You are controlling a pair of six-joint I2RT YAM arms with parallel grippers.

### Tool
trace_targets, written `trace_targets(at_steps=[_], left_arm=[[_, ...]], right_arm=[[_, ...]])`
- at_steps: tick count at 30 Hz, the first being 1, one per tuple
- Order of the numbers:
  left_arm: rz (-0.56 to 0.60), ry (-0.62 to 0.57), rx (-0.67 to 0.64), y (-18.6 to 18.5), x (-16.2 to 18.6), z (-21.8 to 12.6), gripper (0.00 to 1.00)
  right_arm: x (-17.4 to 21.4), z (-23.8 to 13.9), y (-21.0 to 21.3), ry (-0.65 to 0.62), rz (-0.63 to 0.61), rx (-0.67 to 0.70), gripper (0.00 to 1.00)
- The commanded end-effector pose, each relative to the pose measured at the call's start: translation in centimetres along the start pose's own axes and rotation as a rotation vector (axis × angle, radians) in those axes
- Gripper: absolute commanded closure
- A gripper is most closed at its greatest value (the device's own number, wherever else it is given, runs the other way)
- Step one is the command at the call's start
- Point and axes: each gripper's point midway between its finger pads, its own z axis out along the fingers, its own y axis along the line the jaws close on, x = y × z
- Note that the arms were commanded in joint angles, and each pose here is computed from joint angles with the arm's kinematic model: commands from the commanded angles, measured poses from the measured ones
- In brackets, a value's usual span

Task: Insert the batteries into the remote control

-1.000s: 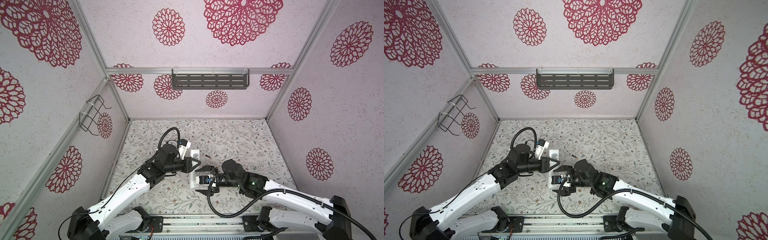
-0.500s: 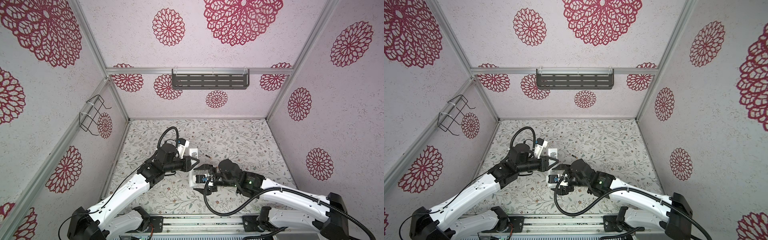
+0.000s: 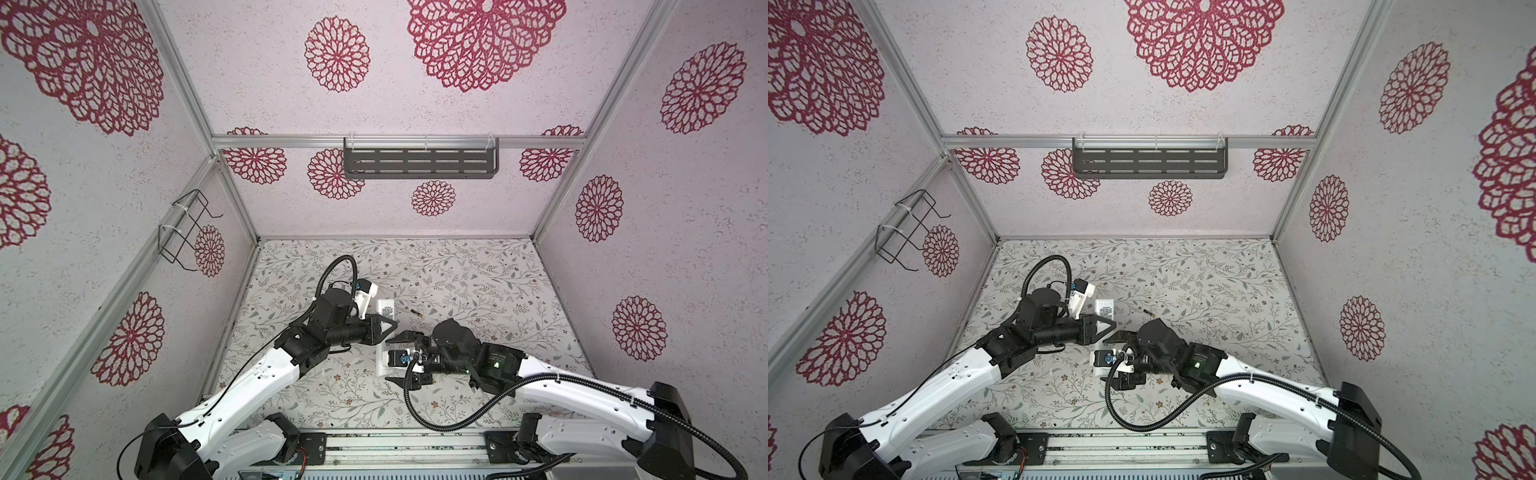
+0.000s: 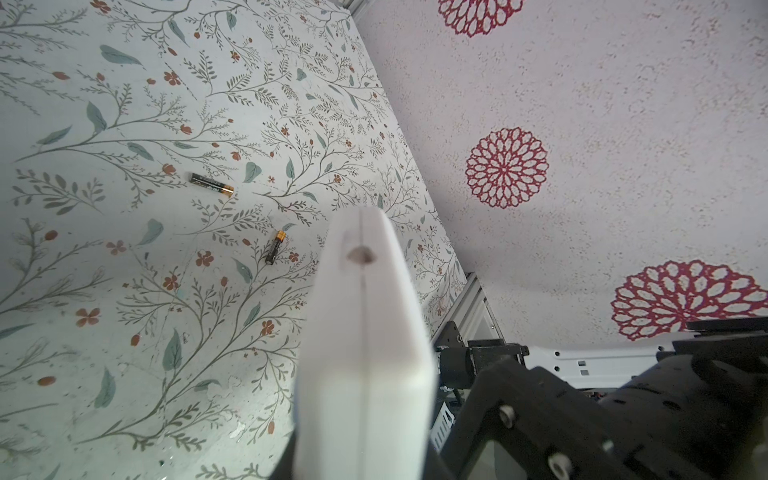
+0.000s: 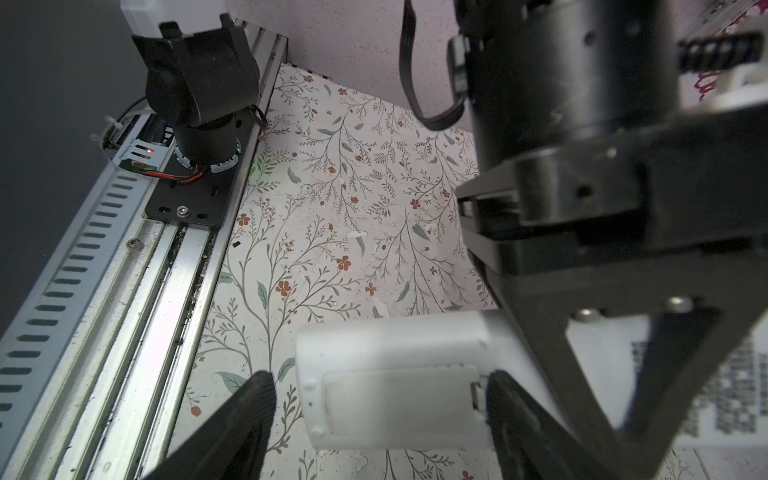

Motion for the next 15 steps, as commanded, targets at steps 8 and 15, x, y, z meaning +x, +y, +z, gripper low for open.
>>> trace_targets(at_steps=[8, 15], left_arm=[[0.075, -0.062, 0.158, -4.3, -1.6, -1.4, 0.99], [0.073, -0.056, 0.147, -4.0, -1.4, -1.2, 0.99]], right_arm=[[1.7, 0.5, 3.9, 0.072, 0.069, -0.195, 0.2], [0.7, -0.2, 4.5, 0.041, 0.076, -0.233, 0.22]])
